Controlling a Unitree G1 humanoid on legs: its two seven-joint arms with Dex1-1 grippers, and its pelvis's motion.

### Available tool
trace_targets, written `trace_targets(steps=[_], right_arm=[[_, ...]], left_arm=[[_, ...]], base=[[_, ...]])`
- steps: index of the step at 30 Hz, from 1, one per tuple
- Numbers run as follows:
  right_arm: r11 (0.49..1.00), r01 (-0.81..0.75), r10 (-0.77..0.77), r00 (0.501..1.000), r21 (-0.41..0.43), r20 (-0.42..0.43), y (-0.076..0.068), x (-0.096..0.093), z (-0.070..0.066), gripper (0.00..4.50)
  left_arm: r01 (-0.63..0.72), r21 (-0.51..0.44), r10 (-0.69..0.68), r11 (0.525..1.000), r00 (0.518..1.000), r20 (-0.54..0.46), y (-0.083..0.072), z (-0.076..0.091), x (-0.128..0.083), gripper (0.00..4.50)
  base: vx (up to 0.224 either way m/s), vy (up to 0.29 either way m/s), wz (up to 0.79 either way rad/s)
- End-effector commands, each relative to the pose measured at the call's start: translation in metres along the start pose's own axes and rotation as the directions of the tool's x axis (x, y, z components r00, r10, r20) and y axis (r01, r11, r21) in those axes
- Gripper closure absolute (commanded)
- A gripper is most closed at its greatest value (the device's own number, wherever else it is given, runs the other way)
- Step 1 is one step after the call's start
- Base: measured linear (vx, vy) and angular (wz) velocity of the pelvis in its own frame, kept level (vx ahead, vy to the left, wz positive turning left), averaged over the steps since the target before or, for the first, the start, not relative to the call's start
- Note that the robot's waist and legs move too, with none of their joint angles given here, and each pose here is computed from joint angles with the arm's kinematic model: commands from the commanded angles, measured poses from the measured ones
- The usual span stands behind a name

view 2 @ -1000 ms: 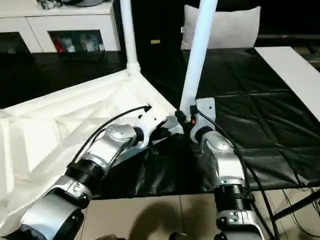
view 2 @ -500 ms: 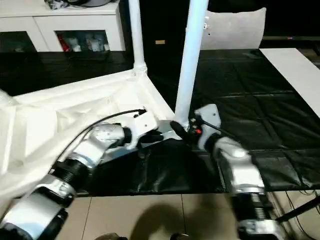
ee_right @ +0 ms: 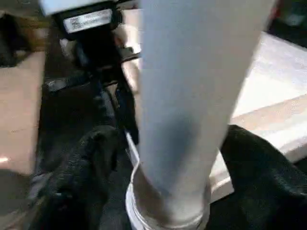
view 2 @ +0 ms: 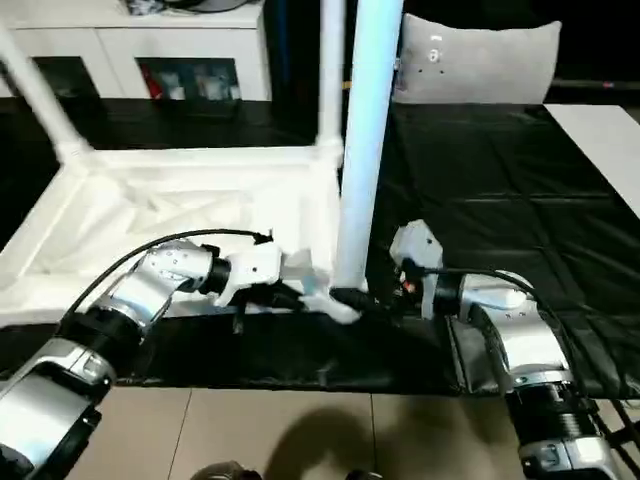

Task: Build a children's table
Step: Rotate leg to tighten

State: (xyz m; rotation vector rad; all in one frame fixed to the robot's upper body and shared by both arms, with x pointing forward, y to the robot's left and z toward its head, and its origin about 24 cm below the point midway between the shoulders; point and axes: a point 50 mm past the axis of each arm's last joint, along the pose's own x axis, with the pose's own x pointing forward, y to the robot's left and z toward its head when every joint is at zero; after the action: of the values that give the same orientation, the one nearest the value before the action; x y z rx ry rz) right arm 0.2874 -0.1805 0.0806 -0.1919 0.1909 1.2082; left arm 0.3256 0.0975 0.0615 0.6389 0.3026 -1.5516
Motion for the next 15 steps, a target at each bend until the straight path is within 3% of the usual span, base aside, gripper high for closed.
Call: trace_targets(steps=[1,4,6,10,12,15], right_arm=[[0.999,-0.052,0.052,0.999,0.007,0.001,-0.0003,0.0009,0.0034,1.24],[0.996,-0.090,0.090,0.996,0.018,-0.010,0.0005,0.0016,0.0025,1.31],[0.993,-0.115,0.115,0.993,0.031,-0.008,0.0016,0.0024,0.0019,1.67],[0.989,-0.143,0.144,0.990,0.044,-0.007,0.0039,0.0032,0.0012,1.75],[0.986,-0.157,0.157,0.988,0.050,-0.006,0.0050,0.0034,0.0011,2.12],[0.984,-0.171,0.172,0.985,0.058,-0.006,0.0063,0.0036,0.0009,2.18]], left_arm=[[0.086,0.065,-0.086,0.994,0.996,-0.012,-0.0014,0.0077,-0.0001,4.50],[0.117,0.085,-0.117,0.989,0.993,-0.013,-0.0024,0.0080,-0.0024,4.50],[0.131,0.089,-0.130,0.987,0.991,-0.010,-0.0025,0.0085,-0.0038,4.50],[0.138,0.091,-0.137,0.986,0.990,-0.012,-0.0024,0.0084,-0.0051,4.50],[0.140,0.091,-0.139,0.986,0.990,-0.012,-0.0022,0.0083,-0.0059,4.50],[0.141,0.092,-0.141,0.986,0.990,-0.013,-0.0020,0.0081,-0.0068,4.50]], base=[[0.000,0.000,0.00],[0.000,0.000,0.00],[0.000,0.000,0.00],[0.000,0.000,0.00],[0.000,0.000,0.00],[0.000,0.000,0.00]])
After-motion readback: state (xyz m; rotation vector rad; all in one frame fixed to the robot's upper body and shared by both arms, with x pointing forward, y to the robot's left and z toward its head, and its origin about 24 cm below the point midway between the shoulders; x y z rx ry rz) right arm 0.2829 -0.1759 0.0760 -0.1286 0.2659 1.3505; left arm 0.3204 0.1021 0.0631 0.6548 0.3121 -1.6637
